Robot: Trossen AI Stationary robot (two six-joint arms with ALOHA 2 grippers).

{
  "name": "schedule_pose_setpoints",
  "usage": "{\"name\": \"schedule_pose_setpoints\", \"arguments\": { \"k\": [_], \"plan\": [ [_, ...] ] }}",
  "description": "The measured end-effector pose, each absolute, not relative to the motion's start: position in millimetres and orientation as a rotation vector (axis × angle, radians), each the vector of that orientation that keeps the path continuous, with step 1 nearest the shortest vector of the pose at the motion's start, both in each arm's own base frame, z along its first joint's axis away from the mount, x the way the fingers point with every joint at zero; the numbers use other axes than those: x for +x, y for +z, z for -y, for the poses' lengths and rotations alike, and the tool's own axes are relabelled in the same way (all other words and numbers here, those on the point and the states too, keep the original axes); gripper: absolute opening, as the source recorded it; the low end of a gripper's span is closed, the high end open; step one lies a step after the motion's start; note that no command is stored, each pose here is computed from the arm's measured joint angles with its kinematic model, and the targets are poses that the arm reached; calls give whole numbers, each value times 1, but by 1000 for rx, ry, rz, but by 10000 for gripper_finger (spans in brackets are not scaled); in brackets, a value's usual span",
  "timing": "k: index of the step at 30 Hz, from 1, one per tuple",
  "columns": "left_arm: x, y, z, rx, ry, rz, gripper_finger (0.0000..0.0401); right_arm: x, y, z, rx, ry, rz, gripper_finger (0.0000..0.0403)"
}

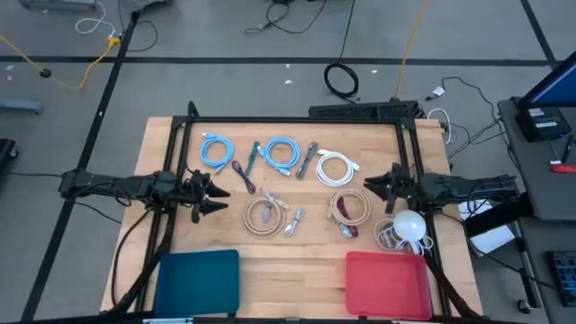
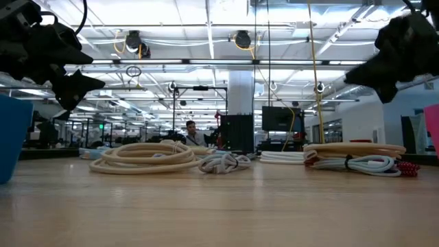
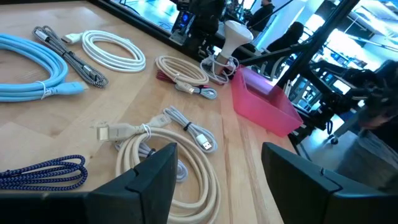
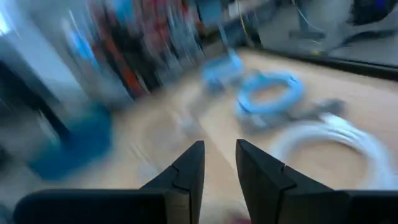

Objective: Pick & Place USB Port
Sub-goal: Put the blue and black charger cable into the pink bin

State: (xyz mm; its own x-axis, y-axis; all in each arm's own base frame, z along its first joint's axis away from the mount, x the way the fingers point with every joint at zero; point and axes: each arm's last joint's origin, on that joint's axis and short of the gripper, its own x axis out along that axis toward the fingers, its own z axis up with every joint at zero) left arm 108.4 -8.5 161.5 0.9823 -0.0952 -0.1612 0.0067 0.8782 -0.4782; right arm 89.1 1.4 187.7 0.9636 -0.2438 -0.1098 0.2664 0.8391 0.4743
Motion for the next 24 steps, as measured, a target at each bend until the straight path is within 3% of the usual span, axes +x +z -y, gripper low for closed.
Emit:
{"name": "schedule_pose_setpoints", "arguments": {
  "k": [3,5,9,13,17,20,24],
  "plan": [
    [108,161,8,-497,-53,-182,237,91,210,-2,884,-133,280,84],
    [108,161,8,-497,-53,-182,237,89,223,-2,1024,-9,518,84],
    [108,161,9,-497,-54,-182,237,73,247,5,1070,66,957,84],
    [108,161,9,-497,-54,-183,237,64,293,7,925,91,1159,84],
    [108,161,8,-497,-53,-182,237,71,363,1,623,183,1105,84],
    [108,161,8,-497,-53,-183,237,89,402,-6,397,242,855,84],
    [108,161,8,-497,-53,-183,237,118,415,-11,343,266,503,84]
  ]
}}
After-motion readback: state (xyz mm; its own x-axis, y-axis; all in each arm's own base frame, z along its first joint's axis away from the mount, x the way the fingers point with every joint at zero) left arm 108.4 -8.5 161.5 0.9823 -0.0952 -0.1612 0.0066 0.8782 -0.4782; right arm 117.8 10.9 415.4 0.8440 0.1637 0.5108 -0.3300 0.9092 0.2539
